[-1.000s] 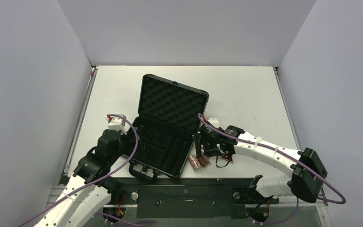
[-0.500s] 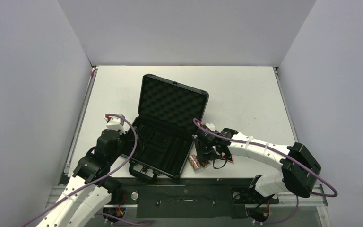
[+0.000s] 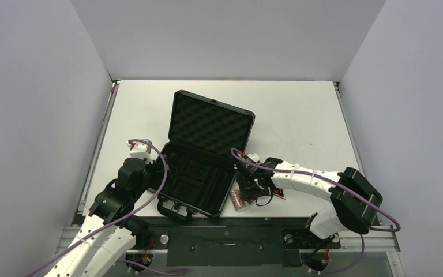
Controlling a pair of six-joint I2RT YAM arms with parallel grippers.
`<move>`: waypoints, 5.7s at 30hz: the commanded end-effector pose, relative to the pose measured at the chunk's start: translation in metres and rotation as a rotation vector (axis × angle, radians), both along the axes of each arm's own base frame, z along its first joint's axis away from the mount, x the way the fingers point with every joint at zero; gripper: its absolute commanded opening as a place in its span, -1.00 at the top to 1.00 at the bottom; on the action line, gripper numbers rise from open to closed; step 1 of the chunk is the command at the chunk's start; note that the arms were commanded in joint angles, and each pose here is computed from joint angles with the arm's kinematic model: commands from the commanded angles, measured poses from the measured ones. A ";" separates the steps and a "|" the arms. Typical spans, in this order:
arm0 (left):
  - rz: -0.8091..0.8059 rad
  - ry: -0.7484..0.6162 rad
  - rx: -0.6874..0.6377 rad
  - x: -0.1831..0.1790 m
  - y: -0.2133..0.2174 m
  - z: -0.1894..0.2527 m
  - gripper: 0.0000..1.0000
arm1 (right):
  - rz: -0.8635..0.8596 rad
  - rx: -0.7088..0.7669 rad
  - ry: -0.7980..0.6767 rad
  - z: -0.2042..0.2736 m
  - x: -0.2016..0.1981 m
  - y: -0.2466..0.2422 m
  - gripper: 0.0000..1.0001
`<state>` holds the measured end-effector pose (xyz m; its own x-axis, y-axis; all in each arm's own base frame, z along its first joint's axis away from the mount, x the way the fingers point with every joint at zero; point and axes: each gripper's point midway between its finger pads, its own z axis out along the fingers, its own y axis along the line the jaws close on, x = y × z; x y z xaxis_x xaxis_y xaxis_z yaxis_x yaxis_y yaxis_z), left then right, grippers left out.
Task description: Pack up texas hold em set
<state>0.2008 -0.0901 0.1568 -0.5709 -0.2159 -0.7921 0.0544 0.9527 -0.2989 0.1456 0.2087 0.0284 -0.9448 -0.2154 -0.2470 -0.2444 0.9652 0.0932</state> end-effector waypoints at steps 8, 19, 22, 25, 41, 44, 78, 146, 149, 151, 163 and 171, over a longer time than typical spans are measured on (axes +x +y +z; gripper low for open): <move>0.016 -0.051 -0.028 0.006 0.001 0.021 -0.93 | 0.033 -0.041 -0.012 -0.010 0.005 -0.001 0.15; 0.018 -0.049 -0.027 0.006 0.002 0.020 -0.93 | -0.005 -0.051 0.023 -0.009 -0.006 -0.010 0.33; 0.020 -0.050 -0.027 0.006 0.002 0.020 -0.93 | -0.050 -0.050 0.027 -0.008 -0.011 -0.016 0.43; 0.023 -0.051 -0.026 0.007 0.003 0.020 -0.93 | -0.105 -0.043 0.036 -0.009 -0.018 -0.022 0.55; 0.014 -0.059 -0.033 0.008 0.003 0.022 -0.93 | -0.112 -0.044 0.019 -0.001 -0.019 -0.027 -0.33; 0.014 -0.058 -0.033 0.007 0.003 0.021 -0.93 | -0.073 -0.068 0.003 0.007 -0.013 -0.027 -0.35; 0.033 -0.070 -0.037 0.009 0.007 0.024 -0.93 | 0.257 -0.240 -0.003 0.004 -0.008 -0.015 0.37; 0.131 -0.016 -0.101 0.002 0.015 0.032 -0.93 | -0.090 0.098 -0.178 0.140 0.058 0.124 1.00; 0.122 0.009 -0.119 0.001 0.010 0.029 -0.93 | -0.098 0.097 -0.191 0.142 0.063 0.125 1.00; 0.124 0.009 -0.124 0.001 0.010 0.029 -0.93 | -0.111 0.091 -0.188 0.141 0.064 0.124 1.00; 0.156 -0.040 -0.151 -0.001 0.015 0.037 -0.93 | -0.225 0.256 -0.028 0.139 0.057 0.146 1.00; 0.142 -0.020 -0.144 -0.001 0.013 0.035 -0.93 | -0.279 0.293 0.032 0.130 0.053 0.153 1.00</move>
<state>0.1978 -0.0763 0.1833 -0.5222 -0.3959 -0.7553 -0.0758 0.9037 -0.4213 0.1938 0.3453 0.1418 -0.9708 0.0579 -0.2329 -0.0079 0.9622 0.2721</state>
